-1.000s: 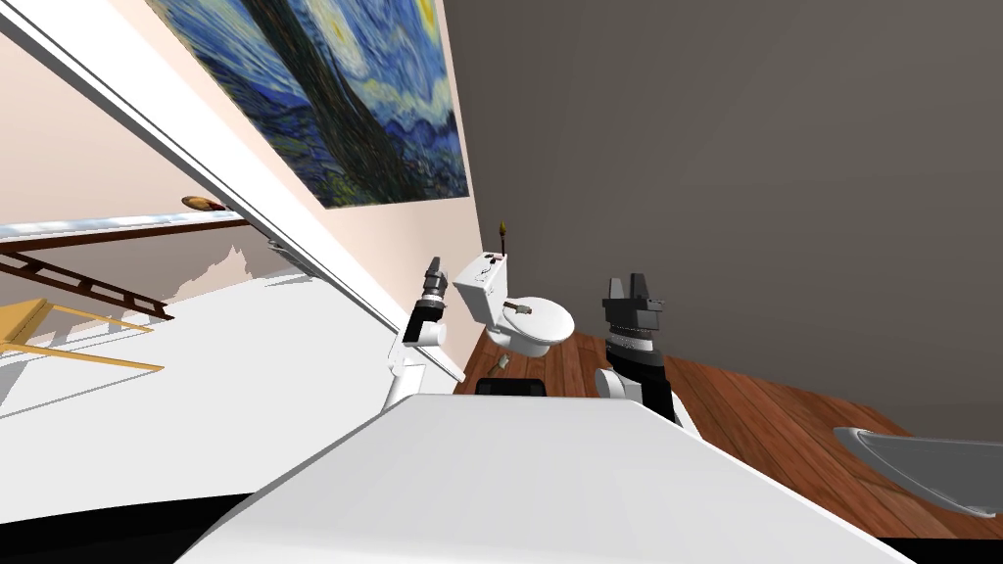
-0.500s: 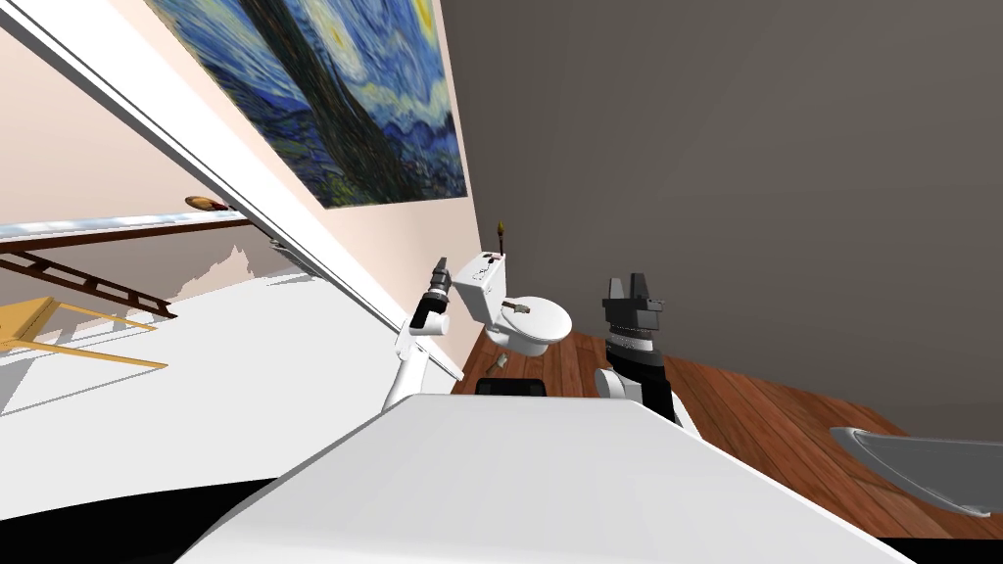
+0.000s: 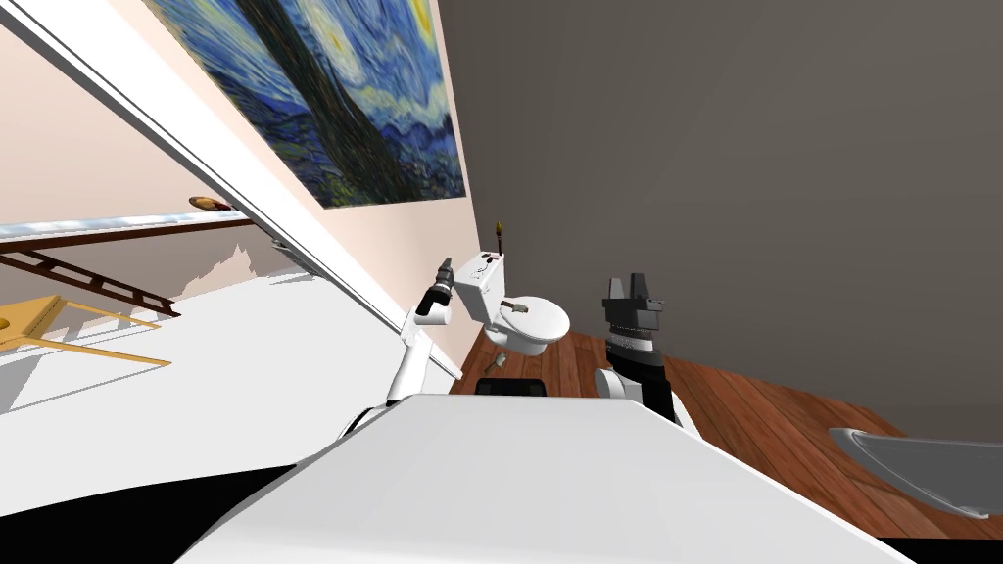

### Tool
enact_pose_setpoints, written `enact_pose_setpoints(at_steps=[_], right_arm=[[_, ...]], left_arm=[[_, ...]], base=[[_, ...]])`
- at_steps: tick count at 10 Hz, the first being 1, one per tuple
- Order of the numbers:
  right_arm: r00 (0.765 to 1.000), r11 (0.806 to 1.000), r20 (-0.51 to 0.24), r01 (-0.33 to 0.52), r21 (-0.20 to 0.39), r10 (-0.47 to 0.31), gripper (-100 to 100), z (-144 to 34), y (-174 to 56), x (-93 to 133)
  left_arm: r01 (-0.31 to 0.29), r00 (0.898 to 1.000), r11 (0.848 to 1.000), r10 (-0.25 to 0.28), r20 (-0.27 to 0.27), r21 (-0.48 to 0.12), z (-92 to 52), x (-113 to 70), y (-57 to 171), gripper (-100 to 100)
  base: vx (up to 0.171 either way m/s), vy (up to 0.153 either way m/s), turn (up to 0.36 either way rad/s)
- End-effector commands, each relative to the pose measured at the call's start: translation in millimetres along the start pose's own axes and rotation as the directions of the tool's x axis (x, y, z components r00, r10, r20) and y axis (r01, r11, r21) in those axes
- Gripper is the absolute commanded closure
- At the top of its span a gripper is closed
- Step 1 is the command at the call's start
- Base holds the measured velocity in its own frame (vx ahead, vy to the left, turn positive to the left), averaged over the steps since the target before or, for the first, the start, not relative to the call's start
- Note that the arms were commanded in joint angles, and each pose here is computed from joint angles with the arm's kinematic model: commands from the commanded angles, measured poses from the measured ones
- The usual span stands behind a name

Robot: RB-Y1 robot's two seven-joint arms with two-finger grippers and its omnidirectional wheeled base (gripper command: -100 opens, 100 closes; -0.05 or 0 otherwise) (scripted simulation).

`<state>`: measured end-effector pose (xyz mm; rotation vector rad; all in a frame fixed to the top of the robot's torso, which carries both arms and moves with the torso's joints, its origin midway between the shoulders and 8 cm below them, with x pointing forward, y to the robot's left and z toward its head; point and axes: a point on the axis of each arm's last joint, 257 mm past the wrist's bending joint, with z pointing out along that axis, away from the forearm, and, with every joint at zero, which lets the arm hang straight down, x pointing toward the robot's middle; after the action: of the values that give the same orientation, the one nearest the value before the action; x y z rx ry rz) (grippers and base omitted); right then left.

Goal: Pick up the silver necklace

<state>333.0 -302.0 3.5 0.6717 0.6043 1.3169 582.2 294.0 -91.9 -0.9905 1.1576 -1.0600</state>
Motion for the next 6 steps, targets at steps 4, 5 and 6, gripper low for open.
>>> enact_pose_setpoints(at_steps=[4, 5, 6], right_arm=[[1.0, 1.0, 0.0, 0.0, 0.0, 0.0, 0, 0.0, 0.0, 0.0], [1.0, 1.0, 0.0, 0.0, 0.0, 0.0, 0, 0.0, 0.0, 0.0], [1.0, 1.0, 0.0, 0.0, 0.0, 0.0, 0, 0.0, 0.0, 0.0]], left_arm=[[0.0, 1.0, 0.991, -0.002, -0.014, -0.134, 31.4, 6.9, 25.8, -100], [-0.001, 1.0, 0.988, -0.002, -0.016, -0.156, 31.0, 7.6, 34.8, -100], [0.001, 1.0, 0.982, -0.004, -0.017, -0.19, 42.4, 8.4, 38.1, -100]], base=[[-0.008, -0.035, 0.013], [0.0, -0.021, -0.005], [-0.002, -0.029, 0.018]])
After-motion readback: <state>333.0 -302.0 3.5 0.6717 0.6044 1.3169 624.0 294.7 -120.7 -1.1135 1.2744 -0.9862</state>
